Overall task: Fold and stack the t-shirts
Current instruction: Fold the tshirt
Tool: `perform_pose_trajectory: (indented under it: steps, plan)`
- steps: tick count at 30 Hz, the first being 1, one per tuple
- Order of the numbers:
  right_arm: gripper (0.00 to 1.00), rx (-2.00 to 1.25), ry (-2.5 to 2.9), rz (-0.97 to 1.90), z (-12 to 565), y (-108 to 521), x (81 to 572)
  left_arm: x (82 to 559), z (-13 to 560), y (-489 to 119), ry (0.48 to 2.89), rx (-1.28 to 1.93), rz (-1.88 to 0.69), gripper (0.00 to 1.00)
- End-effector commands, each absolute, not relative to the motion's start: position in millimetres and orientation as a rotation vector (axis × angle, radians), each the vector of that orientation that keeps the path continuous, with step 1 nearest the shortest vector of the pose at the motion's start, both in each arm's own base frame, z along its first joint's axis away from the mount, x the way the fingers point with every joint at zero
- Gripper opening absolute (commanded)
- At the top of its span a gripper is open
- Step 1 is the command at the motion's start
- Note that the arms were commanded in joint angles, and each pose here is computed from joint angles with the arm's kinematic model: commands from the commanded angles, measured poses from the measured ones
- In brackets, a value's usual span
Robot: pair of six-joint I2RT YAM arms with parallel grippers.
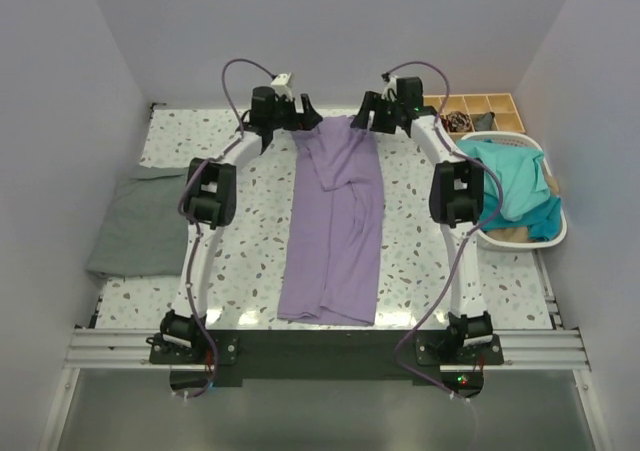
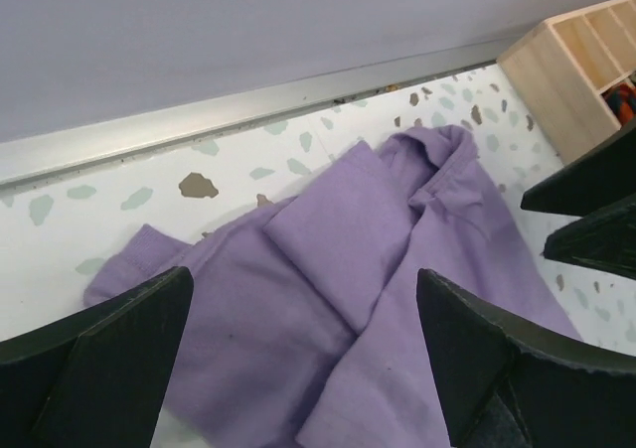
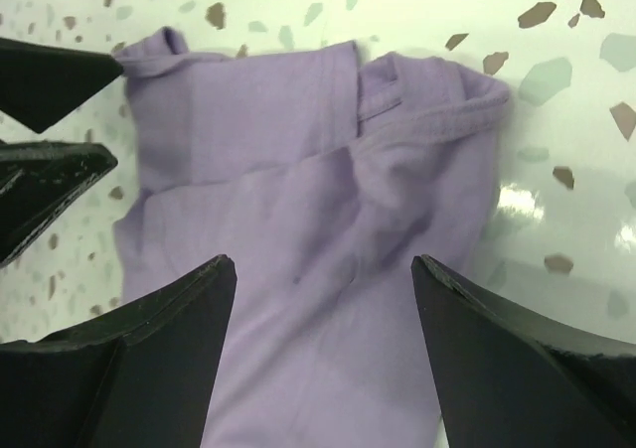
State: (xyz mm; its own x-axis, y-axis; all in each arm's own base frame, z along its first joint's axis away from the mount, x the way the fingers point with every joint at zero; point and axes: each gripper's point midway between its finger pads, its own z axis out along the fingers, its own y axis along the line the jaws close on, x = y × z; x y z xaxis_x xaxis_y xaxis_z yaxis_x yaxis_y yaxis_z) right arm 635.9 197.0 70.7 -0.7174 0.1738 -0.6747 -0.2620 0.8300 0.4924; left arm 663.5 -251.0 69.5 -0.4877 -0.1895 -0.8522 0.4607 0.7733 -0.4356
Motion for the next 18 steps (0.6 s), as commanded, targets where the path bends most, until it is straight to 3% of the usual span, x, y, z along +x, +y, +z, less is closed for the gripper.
perform_pose_trajectory:
  steps: [1, 5, 10, 18]
  plan:
    - [0.76, -0.153, 2.043, 0.765, 219, 200, 611, 662, 231, -242, 1.622, 0.298, -0.735, 1.0]
    - [0.77, -0.124, 2.117, 0.786, 207, 198, 558, 653, 227, -252, 1.643, 0.328, -0.815, 1.0]
    - [0.77, -0.175, 2.185, 0.723, 192, 203, 499, 645, 179, -270, 1.744, 0.342, -0.965, 1.0]
    - [0.77, -0.276, 2.22, 0.612, 187, 208, 442, 641, 102, -248, 1.933, 0.28, -0.804, 0.96]
